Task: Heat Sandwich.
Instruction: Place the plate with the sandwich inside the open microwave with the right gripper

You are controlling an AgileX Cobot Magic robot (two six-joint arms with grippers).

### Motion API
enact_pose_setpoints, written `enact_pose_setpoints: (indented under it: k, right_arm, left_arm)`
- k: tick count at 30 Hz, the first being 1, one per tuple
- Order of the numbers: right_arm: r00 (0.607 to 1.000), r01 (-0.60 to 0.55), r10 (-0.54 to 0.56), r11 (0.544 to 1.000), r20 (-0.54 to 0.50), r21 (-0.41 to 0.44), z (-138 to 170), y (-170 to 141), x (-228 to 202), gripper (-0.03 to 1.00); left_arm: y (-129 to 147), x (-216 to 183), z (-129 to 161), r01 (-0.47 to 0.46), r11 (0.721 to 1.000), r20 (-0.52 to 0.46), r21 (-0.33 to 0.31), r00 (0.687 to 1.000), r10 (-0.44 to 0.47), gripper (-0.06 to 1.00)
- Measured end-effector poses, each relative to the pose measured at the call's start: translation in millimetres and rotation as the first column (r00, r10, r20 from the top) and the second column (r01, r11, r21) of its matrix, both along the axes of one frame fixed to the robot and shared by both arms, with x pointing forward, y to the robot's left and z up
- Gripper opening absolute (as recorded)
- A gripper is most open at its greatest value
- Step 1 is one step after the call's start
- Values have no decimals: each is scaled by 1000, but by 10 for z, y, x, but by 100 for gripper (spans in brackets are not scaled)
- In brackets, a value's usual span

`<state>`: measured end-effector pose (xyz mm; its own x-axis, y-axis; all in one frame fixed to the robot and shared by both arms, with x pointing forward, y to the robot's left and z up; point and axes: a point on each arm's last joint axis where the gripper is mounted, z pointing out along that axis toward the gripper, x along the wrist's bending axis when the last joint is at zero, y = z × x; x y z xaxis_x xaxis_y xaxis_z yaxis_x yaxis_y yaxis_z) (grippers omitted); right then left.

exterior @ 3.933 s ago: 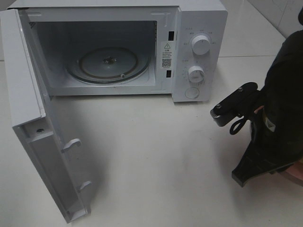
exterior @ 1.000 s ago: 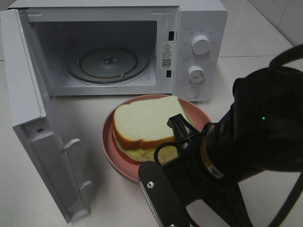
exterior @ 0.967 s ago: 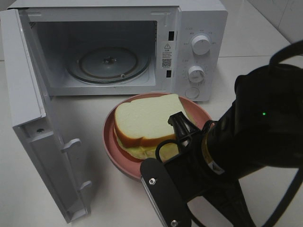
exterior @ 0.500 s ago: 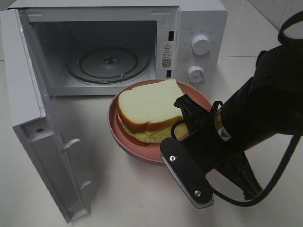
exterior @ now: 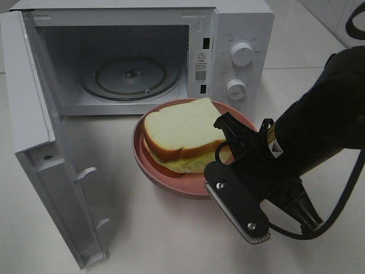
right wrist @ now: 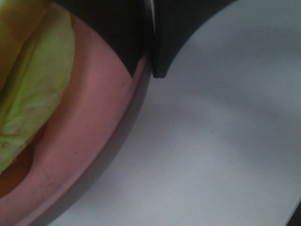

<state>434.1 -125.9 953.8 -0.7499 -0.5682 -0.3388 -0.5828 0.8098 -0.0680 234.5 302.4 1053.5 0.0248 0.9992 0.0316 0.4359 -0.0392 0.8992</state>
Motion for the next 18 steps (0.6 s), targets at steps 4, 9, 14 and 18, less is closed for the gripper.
enact_pose_setpoints:
  k: [4, 9, 14, 18]
  right_arm:
    - [1000, -4, 4, 1000, 6, 8, 9, 11, 8, 3]
    - [1000, -7, 7, 1000, 28, 28, 83, 66, 65, 3]
    - [1000, -10, 9, 999, 30, 32, 83, 135, 134, 3]
    - [999, -11, 10, 999, 33, 36, 89, 189, 189, 3]
  left_arm:
    - [0, 0, 0, 0, 1000, 0, 0, 1000, 0, 97]
    - [0, 0, 0, 0, 1000, 0, 0, 1000, 0, 97]
    - [0, 0, 0, 0, 1000, 0, 0, 1000, 0, 97]
    - [0, 0, 0, 0, 1000, 0, 0, 1000, 0, 97]
